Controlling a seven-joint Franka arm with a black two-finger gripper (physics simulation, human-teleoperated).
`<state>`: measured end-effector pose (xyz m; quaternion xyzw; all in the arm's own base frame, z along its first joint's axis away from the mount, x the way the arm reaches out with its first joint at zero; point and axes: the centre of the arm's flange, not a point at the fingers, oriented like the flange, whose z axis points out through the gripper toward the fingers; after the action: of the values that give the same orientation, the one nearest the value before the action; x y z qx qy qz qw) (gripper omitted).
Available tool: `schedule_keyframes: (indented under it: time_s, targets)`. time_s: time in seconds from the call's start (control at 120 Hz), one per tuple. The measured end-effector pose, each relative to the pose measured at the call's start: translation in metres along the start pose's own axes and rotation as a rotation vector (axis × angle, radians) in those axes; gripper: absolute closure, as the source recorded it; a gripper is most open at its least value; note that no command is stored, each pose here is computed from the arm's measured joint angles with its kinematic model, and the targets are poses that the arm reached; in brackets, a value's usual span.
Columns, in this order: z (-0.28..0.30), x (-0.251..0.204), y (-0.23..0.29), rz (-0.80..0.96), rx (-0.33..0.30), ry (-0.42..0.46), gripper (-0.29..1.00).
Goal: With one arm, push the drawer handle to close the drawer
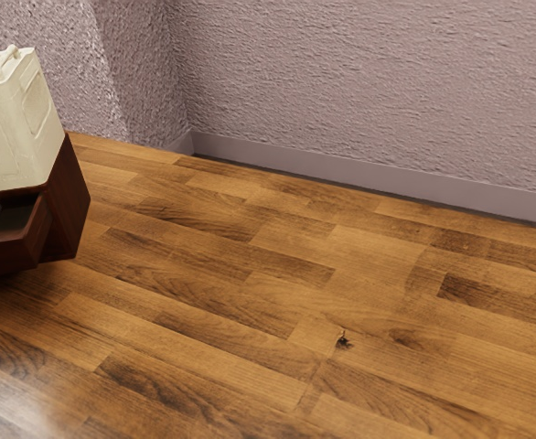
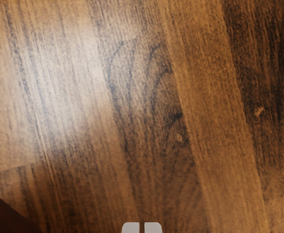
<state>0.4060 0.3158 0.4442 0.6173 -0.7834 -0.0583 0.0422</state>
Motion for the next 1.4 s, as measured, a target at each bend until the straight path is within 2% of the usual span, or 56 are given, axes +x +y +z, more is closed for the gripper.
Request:
schedule_keyframes:
  time_s: [0.142, 0.317, 0.833, 1.225, 1.4]
  targets:
    - [0.015, -0.016, 0.011, 0.045, -0.005, 0.019, 0.79]
    - [0.043, -0.062, 0.025, 0.068, 0.008, 0.060, 0.79]
    - [0.041, -0.095, 0.021, 0.216, 0.056, 0.032, 0.78]
    - [0.039, -0.109, -0.007, 0.282, 0.180, -0.027, 0.79]
    - [0.031, -0.127, -0.010, 0.282, 0.212, -0.067, 0.79]
